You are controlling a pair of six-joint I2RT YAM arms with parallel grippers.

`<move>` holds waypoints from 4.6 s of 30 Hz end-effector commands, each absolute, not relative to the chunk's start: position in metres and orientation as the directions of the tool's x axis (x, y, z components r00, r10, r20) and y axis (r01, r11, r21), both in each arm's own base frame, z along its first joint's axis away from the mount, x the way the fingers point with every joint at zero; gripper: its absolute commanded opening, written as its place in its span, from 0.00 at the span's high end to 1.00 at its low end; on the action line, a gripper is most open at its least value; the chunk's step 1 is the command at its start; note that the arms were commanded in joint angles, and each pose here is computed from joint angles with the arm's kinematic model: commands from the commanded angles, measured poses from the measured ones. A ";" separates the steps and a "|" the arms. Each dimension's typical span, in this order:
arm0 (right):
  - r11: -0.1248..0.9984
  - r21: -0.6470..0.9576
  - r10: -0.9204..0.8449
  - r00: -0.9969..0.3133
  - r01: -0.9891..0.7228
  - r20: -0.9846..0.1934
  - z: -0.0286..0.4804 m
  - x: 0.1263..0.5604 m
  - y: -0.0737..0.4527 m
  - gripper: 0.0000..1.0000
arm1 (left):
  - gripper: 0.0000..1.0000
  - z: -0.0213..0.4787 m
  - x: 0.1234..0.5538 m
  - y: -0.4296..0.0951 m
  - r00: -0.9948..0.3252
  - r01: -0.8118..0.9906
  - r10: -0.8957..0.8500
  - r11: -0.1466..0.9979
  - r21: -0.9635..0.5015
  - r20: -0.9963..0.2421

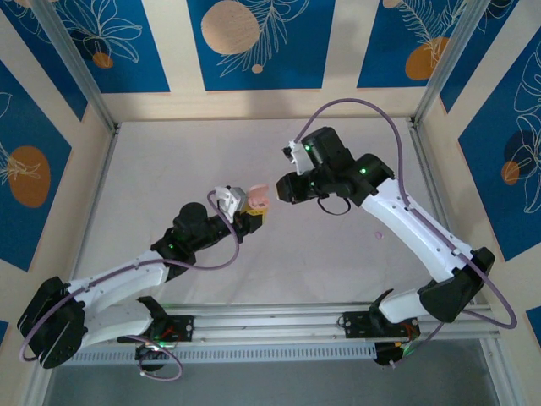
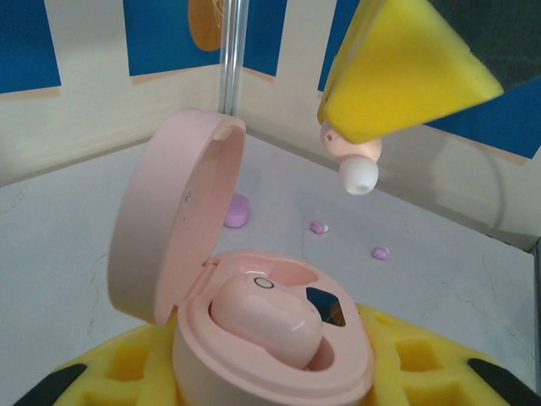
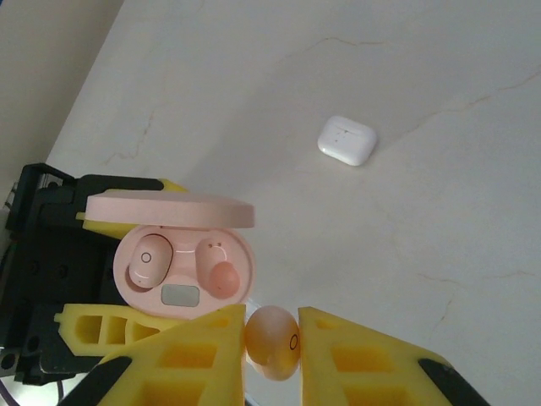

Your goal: Insert wireless bluetooth earbuds into charging case

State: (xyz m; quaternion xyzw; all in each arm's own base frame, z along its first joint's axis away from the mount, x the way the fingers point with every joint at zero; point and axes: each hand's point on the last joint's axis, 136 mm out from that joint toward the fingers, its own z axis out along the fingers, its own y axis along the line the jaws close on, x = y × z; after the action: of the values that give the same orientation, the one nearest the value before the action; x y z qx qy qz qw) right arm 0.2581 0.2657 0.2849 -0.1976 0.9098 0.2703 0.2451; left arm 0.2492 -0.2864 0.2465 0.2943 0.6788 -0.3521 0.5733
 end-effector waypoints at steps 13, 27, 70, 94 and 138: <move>0.746 0.364 -0.285 -0.762 -0.558 -0.582 0.288 0.256 0.288 0.79 | 0.74 0.266 0.244 -0.292 -0.123 0.825 -0.039 0.551 -0.124 -0.992; 0.769 0.332 -0.290 -0.762 -0.546 -0.579 0.281 0.263 0.293 0.79 | 0.74 0.272 0.241 -0.291 -0.114 0.831 -0.054 0.543 -0.125 -0.992; 0.780 0.272 -0.350 -0.753 -0.563 -0.557 0.263 0.257 0.292 0.78 | 0.74 0.282 0.242 -0.288 -0.101 0.822 -0.088 0.554 -0.133 -0.991; 0.704 0.302 -0.403 -0.712 -0.643 -0.575 0.271 0.239 0.308 0.75 | 0.74 0.285 0.243 -0.289 -0.098 0.823 -0.112 0.549 -0.144 -0.989; 0.680 0.247 -0.416 -0.641 -0.690 -0.645 0.287 0.232 0.305 0.71 | 0.74 0.298 0.237 -0.294 -0.093 0.851 -0.180 0.496 -0.172 -0.979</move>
State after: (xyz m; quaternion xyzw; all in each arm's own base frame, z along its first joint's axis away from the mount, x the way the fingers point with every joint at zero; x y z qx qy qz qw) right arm 0.2495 0.3019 0.2843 -0.3047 0.8784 0.2082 0.3036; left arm 0.2431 -0.2919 0.2688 0.2794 0.6498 -0.3955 0.5859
